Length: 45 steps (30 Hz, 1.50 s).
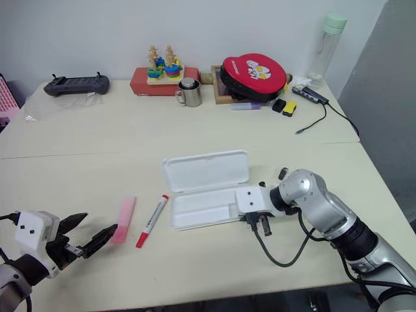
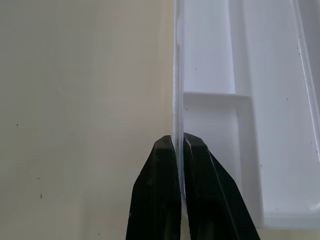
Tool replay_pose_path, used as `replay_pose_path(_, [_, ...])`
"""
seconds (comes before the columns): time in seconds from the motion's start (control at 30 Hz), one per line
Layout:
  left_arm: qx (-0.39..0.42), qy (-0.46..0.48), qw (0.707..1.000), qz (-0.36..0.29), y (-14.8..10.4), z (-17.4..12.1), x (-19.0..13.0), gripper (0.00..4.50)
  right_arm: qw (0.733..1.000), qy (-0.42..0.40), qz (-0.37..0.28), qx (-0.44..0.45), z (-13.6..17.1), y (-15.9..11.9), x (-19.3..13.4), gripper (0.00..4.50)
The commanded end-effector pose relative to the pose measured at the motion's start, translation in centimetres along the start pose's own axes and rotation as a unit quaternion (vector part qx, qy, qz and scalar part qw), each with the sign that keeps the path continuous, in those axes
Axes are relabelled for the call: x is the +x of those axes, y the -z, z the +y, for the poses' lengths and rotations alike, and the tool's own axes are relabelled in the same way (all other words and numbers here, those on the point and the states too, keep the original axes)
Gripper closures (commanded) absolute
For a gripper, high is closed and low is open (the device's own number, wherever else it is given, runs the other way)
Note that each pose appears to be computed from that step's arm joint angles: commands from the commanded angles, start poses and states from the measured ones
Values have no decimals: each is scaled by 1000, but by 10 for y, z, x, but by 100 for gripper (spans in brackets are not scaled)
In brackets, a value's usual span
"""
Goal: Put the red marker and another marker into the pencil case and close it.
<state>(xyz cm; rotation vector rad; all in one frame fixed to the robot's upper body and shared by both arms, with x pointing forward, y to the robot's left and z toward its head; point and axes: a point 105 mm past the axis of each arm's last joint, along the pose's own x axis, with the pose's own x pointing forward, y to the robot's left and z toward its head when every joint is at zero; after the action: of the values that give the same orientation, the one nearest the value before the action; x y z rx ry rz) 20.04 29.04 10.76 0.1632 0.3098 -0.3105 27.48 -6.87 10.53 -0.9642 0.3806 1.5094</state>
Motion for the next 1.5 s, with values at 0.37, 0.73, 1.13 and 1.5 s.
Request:
replay_pose_path(0.37, [18, 1, 1000, -1, -5, 3, -2, 0, 1000, 19, -22, 0, -6, -8, -7, 232])
replay_pose_path(0.73, [13, 3, 1000, 7, -1, 0, -7, 0, 995, 8, -99, 9, -3, -37, -48, 66])
replay_pose_path(1.13, [58, 35, 998, -1, -63, -17, -3, 0, 982, 66, -171, 42, -23, -50, -77, 66])
replay_pose_path(1.5, [51, 19, 997, 60, -63, -30, 32, 0, 966, 115, -228, 27, -38, -72, -80, 66])
